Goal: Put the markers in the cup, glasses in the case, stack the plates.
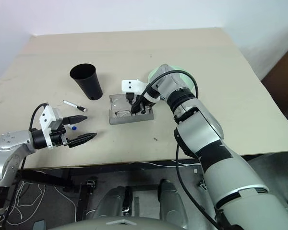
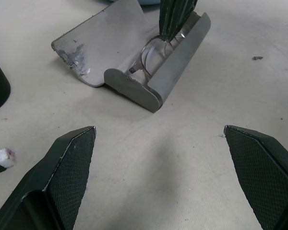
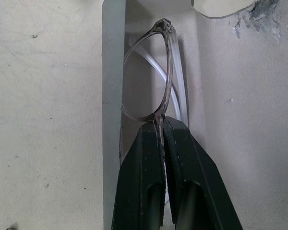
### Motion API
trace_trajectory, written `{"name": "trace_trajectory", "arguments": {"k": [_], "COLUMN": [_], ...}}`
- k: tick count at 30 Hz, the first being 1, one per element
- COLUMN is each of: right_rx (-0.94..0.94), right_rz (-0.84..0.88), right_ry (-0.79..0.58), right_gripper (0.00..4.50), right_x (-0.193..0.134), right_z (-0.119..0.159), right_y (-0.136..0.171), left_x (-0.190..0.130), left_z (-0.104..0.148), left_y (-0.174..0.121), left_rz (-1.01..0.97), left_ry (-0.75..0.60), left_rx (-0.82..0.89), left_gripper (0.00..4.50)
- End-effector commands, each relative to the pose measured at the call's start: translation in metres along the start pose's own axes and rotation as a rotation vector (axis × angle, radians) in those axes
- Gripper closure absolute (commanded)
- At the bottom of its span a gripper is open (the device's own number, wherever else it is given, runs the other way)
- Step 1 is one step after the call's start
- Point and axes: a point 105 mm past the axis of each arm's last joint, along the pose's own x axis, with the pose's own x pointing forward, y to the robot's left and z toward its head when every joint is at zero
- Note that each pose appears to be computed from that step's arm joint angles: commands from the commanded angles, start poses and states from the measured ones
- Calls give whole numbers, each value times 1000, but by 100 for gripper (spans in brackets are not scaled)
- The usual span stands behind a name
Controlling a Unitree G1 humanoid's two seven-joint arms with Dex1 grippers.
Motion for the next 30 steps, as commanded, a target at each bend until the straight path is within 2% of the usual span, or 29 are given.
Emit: {"name": "trace_trajectory", "arguments": {"k": [1,8,13,17,22,25,28,30], "right_rx": [-3,10,24,28,119,216,271,281], "right_rz": [5,2,8,5,-38,-77,-143,-229], "right_ry": [-10,-36,-71,-100,-275,-390,-432,-422], "right_gripper": [447,447,312,175,7,3,3,39], "right_x": [1,0,-5,-7,-22,-39,-48,-50], "right_z": [2,5,12,17,48,64,66,59], "right_y": [1,0,0,-1,-10,-19,-28,-37], "left_x": [-1,0,1,4,6,7,7,7], "left_z": [12,13,13,13,13,13,14,14], "left_y": [3,3,1,-1,-4,-5,-5,-5], "left_rz": [10,4,-1,-8,-19,-21,-19,-18], "left_ry": [-33,-35,-36,-38,-43,-43,-45,-46], "left_rx": [44,48,47,43,36,35,36,38], "left_gripper": [0,0,0,0,0,0,0,0]}}
